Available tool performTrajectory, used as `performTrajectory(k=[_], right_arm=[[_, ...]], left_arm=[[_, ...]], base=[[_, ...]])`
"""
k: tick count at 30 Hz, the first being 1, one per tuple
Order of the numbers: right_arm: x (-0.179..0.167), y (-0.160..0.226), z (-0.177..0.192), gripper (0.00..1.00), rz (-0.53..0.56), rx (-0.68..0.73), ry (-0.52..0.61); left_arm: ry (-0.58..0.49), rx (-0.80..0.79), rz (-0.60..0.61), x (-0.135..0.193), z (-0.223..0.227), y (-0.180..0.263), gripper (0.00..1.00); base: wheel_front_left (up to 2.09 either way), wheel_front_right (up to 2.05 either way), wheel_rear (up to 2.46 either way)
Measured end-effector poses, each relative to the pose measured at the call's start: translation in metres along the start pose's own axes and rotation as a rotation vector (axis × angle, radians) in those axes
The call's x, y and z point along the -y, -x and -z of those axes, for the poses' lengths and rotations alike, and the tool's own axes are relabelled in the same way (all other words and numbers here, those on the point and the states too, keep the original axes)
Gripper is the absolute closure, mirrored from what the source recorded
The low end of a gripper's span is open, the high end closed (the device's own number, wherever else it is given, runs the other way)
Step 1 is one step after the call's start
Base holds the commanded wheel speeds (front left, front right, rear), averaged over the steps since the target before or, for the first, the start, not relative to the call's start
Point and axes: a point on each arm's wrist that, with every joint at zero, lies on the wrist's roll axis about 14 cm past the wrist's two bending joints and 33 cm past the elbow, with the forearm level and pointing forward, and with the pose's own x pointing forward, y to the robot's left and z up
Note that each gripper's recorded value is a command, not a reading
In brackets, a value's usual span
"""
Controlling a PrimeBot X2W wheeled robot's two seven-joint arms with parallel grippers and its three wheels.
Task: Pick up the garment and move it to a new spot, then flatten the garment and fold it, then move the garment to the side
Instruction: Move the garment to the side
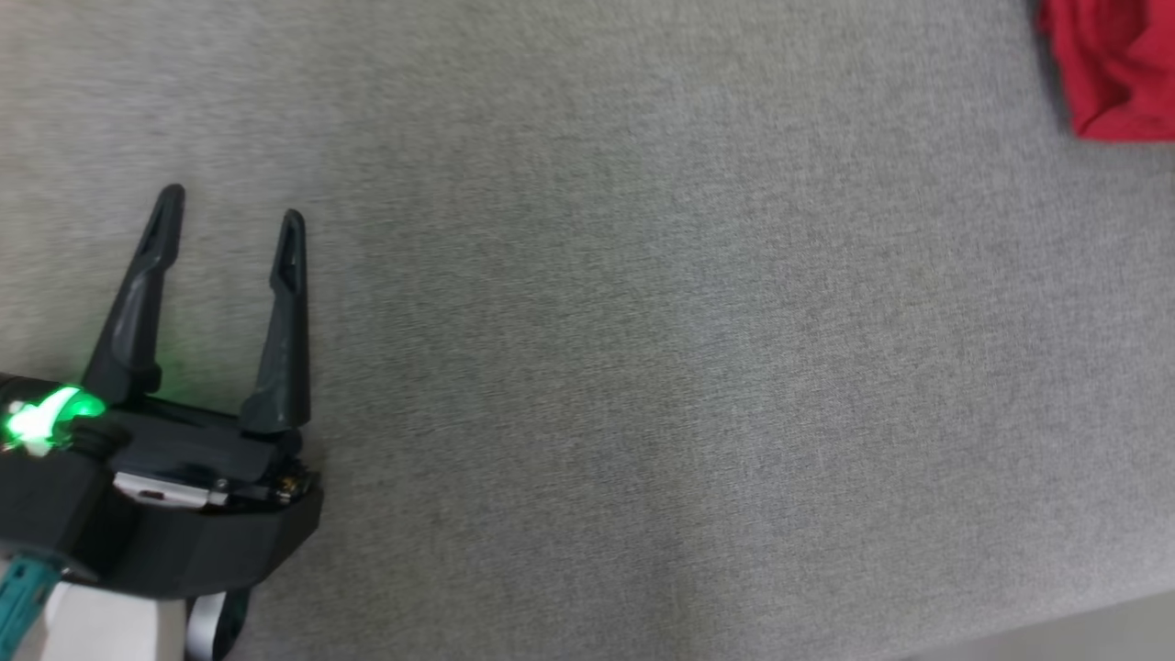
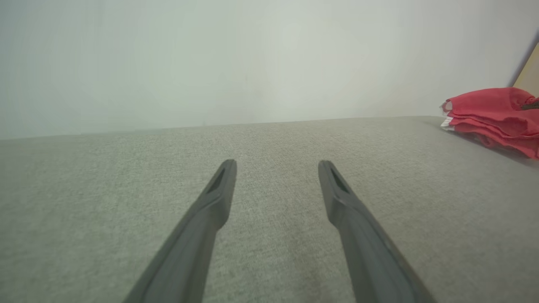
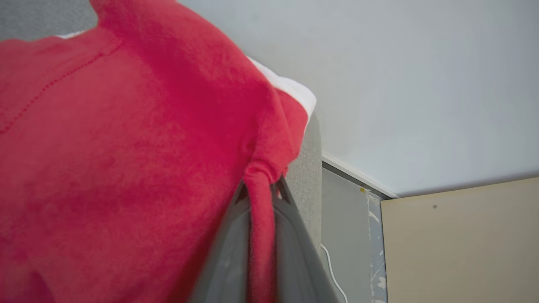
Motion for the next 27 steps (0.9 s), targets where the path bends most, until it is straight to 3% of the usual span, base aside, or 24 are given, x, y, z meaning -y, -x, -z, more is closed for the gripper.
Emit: performTrajectory(k=[12, 13, 14, 15, 20, 27], right_arm=[[0.031, -0.015, -0.009, 1.0, 0.074, -0.047, 0.096], [0.032, -0.017, -0.007, 0.78, 0.077, -0.057, 0.096], [0.031, -0.019, -0.007, 0.28, 0.075, -0.06, 0.1], [0.031, -0.022, -0.008, 0.0, 0.079, -0.058, 0.115], [0.045, -0.02, -0.035, 0.0, 0.124, 0.063, 0.186], [0.033, -0.004, -0.073, 0.0, 0.122, 0.285, 0.078]], left_arm=[[0.019, -0.017, 0.019, 0.003, 0.019, -0.001, 0.0], [0.019, -0.017, 0.016, 0.002, 0.019, -0.001, 0.0], [0.019, -0.017, 0.012, 0.002, 0.019, 0.0, 0.0], [0.019, -0.018, 0.008, 0.001, 0.019, 0.0, 0.0], [0.022, -0.011, -0.008, -0.001, 0.014, 0.001, 0.0], [0.019, -0.009, -0.039, -0.003, -0.002, 0.008, 0.0]], base=[[0.0, 0.0, 0.0], [0.0, 0.0, 0.0], [0.0, 0.0, 0.0], [0.0, 0.0, 0.0], [0.0, 0.0, 0.0], [0.0, 0.0, 0.0]])
